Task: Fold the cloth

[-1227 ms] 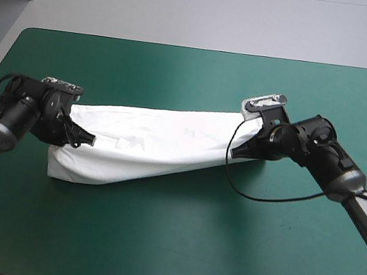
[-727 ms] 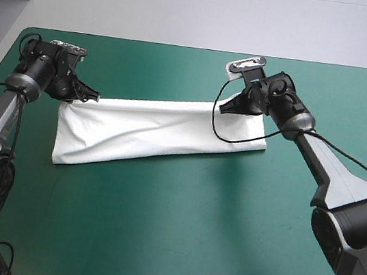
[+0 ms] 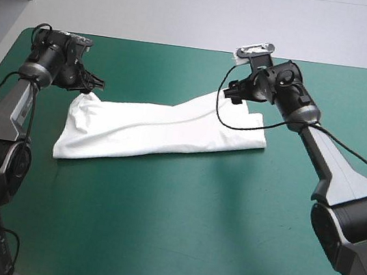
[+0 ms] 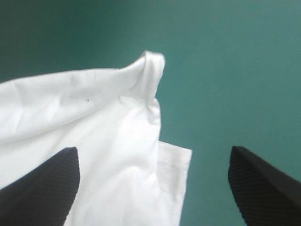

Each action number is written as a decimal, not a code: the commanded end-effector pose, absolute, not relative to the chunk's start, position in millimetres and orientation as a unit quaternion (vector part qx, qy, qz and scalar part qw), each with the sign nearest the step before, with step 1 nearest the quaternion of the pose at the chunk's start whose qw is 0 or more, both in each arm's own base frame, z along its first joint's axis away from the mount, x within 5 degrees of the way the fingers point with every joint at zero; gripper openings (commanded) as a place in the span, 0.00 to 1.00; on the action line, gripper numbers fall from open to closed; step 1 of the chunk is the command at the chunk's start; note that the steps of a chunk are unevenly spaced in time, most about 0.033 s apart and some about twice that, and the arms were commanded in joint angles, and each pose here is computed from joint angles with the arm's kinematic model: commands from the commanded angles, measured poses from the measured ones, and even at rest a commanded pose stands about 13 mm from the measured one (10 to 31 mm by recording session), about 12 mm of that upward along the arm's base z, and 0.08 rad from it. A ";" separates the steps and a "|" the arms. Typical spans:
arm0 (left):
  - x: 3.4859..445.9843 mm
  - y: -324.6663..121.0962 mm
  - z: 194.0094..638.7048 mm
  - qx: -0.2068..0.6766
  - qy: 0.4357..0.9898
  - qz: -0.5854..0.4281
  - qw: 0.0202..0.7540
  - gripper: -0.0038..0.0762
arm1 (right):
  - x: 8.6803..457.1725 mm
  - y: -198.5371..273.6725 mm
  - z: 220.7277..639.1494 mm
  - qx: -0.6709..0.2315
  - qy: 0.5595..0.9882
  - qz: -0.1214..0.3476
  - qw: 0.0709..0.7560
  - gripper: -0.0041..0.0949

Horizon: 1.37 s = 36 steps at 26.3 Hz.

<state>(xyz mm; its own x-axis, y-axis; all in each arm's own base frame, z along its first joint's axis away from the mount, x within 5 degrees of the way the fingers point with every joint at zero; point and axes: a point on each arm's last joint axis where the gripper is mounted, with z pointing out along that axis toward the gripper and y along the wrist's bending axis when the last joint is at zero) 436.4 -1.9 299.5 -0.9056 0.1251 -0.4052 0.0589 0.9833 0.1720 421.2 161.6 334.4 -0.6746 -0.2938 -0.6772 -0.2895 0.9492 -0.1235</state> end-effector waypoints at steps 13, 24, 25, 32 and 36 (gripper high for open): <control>405.1 -74.4 374.9 0.120 0.952 -0.136 0.245 0.04 | 382.0 68.9 414.5 -0.084 0.922 0.030 0.378 0.79; 385.3 -170.0 302.0 0.190 0.949 -0.131 0.215 0.04 | 394.0 32.4 392.0 -0.057 0.942 0.101 0.315 0.77; 383.9 -173.9 295.3 0.187 0.950 -0.123 0.217 0.04 | 397.0 30.8 385.3 -0.060 0.945 0.113 0.301 0.77; 384.9 -180.9 236.9 0.154 0.957 -0.108 0.220 0.04 | 435.0 42.0 313.1 -0.068 0.955 0.204 0.206 0.77; 385.6 -181.8 214.6 0.151 0.965 -0.104 0.190 0.04 | 449.7 48.9 277.9 -0.069 0.953 0.241 0.171 0.77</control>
<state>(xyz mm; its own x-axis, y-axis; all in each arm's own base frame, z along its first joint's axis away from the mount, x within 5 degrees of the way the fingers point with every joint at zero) 386.2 -178.9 212.2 -0.8820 0.2731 -0.3842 0.3423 0.9314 -0.1238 450.4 46.8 254.6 -0.9570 -0.0643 -0.2830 -0.1776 0.9010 0.3958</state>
